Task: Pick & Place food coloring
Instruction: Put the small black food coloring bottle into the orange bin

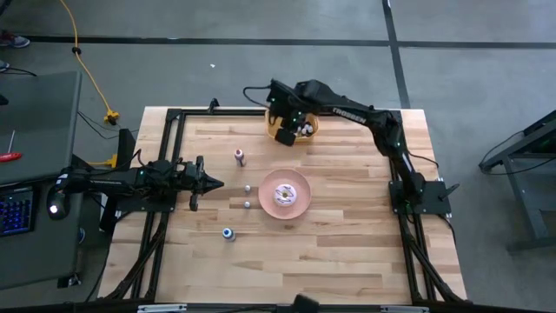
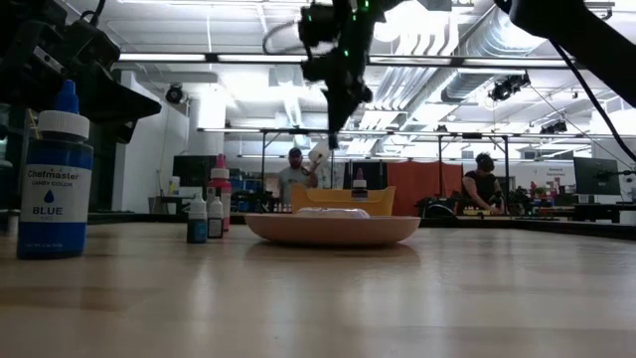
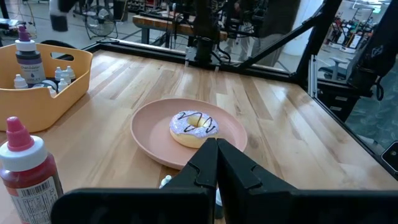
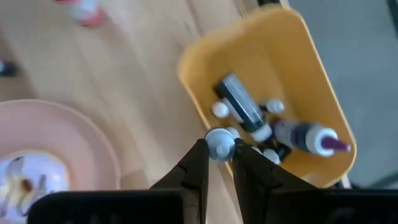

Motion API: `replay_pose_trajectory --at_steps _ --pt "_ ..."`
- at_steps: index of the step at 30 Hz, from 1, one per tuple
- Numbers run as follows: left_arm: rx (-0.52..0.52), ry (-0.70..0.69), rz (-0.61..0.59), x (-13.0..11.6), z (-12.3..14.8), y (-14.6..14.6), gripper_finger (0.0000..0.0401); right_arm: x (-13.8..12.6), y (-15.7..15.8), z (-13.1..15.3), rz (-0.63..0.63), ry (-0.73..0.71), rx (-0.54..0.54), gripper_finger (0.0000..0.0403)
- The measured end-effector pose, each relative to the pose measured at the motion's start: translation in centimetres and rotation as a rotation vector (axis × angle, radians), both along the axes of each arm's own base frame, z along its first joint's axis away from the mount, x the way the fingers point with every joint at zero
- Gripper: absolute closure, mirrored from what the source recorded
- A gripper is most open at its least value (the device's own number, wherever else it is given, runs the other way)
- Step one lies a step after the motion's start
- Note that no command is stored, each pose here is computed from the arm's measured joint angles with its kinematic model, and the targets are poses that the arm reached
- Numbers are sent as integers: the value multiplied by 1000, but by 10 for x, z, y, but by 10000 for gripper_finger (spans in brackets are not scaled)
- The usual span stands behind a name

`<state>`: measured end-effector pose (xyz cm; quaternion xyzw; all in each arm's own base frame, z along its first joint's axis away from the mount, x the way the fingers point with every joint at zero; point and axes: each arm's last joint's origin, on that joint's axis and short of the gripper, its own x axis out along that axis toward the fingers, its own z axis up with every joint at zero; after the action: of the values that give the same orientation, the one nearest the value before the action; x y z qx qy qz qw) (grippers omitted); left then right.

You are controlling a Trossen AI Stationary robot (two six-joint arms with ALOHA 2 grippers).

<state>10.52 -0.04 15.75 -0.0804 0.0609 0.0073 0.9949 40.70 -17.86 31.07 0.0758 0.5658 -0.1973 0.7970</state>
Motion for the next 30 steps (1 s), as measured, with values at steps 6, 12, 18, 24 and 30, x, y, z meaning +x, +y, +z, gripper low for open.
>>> replay_pose_trajectory --at_steps 6,12,18,24,30 --pt "0 0 0 0 0 0 400 -9 -28 -32 -137 11 70 356" --pt "0 0 0 0 0 0 400 -11 -45 -59 -256 -46 130 351" --pt "0 0 0 0 0 0 400 -12 -49 -78 -337 -62 154 354" --pt "0 0 0 0 0 0 400 -12 -51 -83 -387 -82 158 348" --pt "0 0 0 0 0 0 400 -12 -51 -83 -397 -75 138 352"
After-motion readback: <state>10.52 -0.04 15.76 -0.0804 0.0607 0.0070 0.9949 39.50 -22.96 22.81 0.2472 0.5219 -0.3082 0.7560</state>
